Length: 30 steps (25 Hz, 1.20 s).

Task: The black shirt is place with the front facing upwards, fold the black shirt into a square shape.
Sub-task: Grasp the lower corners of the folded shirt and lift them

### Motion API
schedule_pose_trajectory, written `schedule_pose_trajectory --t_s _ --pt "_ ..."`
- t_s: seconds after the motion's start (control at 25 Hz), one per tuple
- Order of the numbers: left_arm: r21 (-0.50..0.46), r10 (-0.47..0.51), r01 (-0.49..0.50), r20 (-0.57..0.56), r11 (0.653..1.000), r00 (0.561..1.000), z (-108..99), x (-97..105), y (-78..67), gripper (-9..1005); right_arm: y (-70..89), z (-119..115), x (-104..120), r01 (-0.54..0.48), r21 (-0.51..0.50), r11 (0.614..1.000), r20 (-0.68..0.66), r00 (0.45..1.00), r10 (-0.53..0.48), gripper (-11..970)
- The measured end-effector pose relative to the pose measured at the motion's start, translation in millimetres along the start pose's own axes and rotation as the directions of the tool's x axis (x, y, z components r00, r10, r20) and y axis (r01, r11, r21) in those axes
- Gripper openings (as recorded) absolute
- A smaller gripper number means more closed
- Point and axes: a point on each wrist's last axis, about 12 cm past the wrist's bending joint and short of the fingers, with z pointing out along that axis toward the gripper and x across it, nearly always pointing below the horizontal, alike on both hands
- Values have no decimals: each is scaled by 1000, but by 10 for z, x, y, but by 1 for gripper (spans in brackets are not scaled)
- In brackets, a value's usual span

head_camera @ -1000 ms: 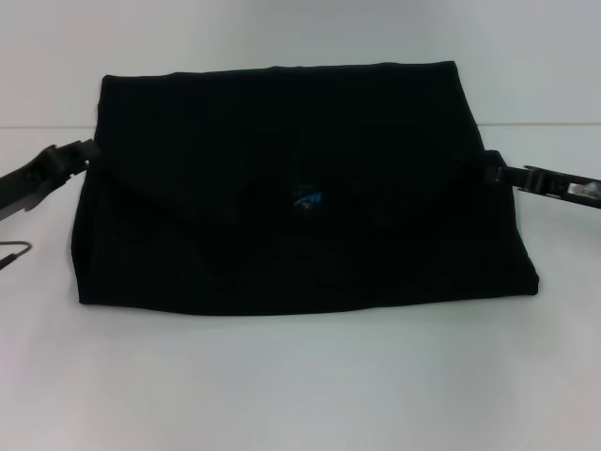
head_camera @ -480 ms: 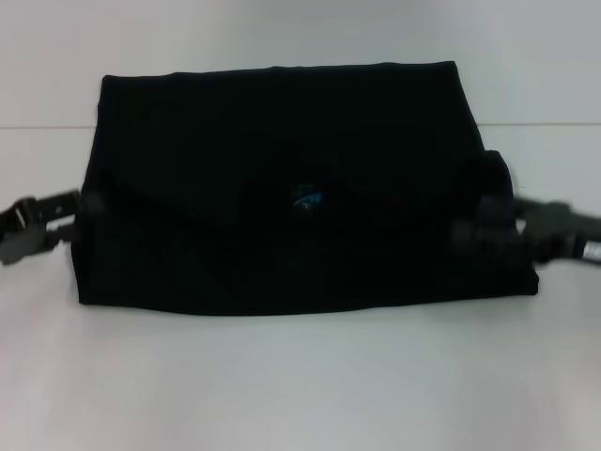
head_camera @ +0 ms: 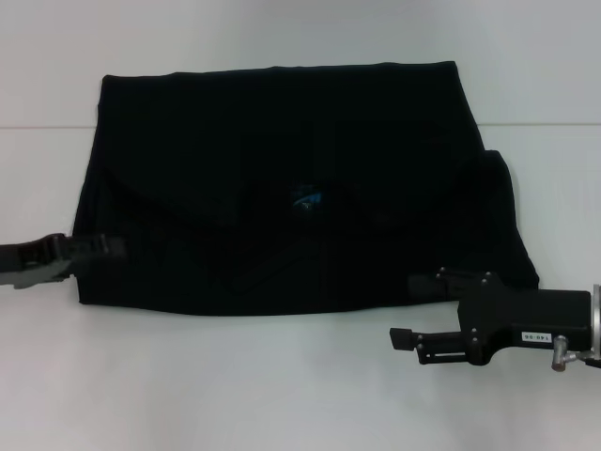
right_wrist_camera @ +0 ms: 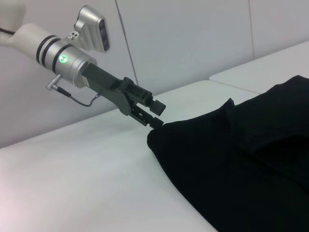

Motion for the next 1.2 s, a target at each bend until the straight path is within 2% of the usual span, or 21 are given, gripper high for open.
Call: schedule_pose_trajectory --t_s 0.4,0.8,1.2 --pt "-28 54 -56 -59 998 997 71 25 -29 803 7 16 0 -14 -2 1000 12 1000 14 917" --pt "-89 91 -92 -13 992 996 50 -31 2 798 24 48 -5 -21 -15 1000 20 1000 21 917" --pt "-79 127 -134 -94 988 987 151 69 -39 793 33 45 2 -27 -18 999 22 999 27 916"
